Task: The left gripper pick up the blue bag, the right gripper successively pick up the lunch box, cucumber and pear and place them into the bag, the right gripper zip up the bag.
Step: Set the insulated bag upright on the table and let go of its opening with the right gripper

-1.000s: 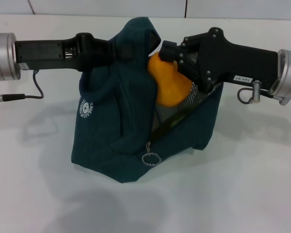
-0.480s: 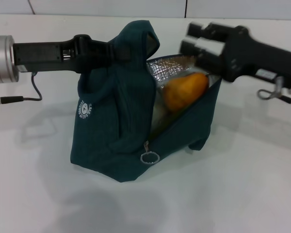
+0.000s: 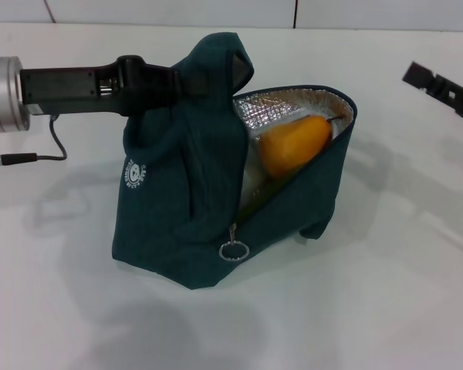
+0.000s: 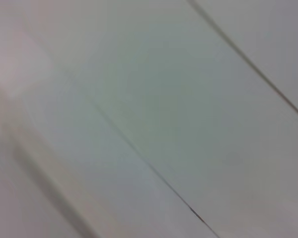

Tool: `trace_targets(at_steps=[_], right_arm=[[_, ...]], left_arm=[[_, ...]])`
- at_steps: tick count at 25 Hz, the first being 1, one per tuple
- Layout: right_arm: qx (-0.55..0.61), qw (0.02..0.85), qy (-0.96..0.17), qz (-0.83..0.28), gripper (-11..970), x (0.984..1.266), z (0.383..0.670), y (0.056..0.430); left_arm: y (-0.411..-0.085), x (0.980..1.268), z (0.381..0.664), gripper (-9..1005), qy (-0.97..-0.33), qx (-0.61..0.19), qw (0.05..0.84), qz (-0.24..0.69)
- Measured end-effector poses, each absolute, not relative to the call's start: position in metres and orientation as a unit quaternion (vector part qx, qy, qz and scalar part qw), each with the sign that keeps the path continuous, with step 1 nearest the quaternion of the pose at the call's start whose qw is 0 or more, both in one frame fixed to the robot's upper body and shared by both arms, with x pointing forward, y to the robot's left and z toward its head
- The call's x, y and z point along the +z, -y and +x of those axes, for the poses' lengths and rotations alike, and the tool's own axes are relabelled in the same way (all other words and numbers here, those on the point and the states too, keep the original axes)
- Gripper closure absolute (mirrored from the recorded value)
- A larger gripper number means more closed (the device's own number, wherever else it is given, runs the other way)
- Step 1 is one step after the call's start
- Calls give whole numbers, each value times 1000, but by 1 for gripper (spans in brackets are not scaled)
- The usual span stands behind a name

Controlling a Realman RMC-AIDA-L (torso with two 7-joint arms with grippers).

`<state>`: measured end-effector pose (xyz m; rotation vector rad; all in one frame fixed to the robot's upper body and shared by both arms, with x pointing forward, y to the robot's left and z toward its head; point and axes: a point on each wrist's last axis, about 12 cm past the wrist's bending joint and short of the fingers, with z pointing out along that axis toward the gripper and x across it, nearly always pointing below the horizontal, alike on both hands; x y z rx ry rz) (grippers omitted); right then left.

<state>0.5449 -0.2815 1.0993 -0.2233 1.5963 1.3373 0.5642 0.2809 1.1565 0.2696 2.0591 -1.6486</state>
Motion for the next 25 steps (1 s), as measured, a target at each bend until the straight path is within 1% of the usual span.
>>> trace_targets(at_steps=[3, 5, 10, 14, 25], right_arm=[[583, 441, -682, -17, 441, 1084, 540, 283], [596, 413, -689, 8, 413, 1078, 539, 279], [616, 361, -700, 30, 340, 1073, 542, 262], [606, 347, -714, 44, 281, 1068, 548, 253], [593, 328, -734, 48, 291, 1063, 558, 237]], left_arm=[[-280, 1156, 564, 956, -753, -604, 242, 99], [-279, 1156, 564, 956, -753, -604, 241, 100], [-277, 1155, 564, 956, -754, -604, 238, 103], [-277, 1155, 563, 956, -754, -603, 238, 106], [-275, 1154, 562, 957, -753, -605, 237, 108]])
